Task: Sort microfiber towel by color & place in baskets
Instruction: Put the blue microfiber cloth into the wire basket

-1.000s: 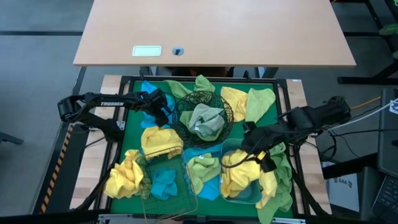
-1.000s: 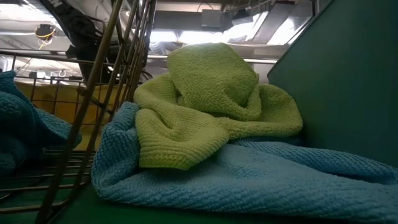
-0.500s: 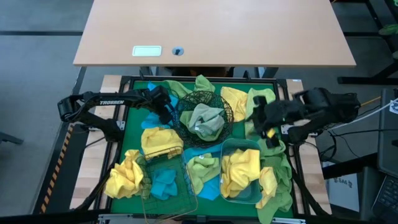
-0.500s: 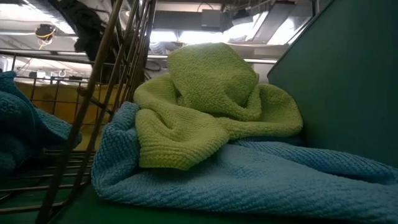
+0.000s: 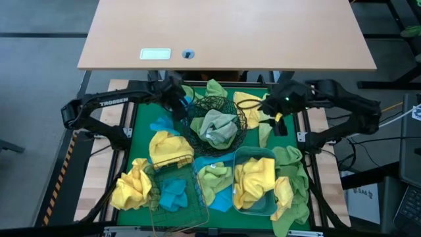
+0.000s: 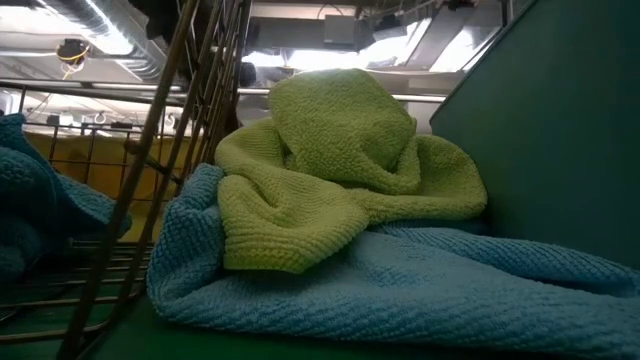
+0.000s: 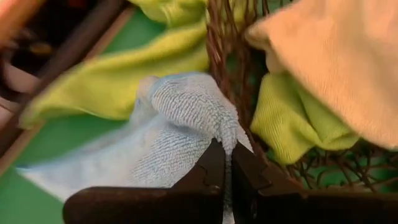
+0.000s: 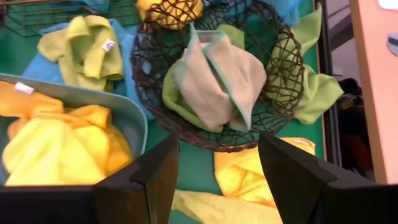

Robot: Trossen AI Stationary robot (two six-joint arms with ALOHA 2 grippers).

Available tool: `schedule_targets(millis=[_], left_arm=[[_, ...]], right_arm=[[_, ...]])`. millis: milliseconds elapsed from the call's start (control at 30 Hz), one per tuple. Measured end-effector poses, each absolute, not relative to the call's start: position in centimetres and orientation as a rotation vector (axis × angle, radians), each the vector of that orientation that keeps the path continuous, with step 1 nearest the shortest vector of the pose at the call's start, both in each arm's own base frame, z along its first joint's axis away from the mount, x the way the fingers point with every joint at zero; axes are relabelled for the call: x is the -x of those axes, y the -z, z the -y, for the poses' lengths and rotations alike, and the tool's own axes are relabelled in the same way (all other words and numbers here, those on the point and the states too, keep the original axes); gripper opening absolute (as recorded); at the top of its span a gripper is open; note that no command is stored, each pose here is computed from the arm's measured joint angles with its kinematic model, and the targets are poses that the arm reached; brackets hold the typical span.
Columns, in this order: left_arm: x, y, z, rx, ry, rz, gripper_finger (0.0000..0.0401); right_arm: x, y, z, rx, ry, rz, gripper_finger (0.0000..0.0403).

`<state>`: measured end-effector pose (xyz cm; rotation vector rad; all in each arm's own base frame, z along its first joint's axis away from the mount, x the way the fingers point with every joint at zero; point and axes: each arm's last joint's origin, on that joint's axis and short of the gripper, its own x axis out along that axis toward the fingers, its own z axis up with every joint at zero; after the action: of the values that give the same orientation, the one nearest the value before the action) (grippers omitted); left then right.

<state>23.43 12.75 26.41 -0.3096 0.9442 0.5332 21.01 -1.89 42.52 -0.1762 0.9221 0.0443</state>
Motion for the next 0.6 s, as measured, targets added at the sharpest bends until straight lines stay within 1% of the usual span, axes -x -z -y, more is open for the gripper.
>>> schedule_targets(millis=[300,600], left_arm=[[-23.7,-32.8,-12.7,0.253,-0.543,-0.890,0.0000],[-24.2,-39.7,-9.4,0.190,-0.439,-0.762,0.0000]], right_arm=[[-22.1,-38.9,5.3,0.129,-0.021,-0.964,0.0218],[-21.9,-33.8,8.9,0.035,0.068,-1.060,0.0218]])
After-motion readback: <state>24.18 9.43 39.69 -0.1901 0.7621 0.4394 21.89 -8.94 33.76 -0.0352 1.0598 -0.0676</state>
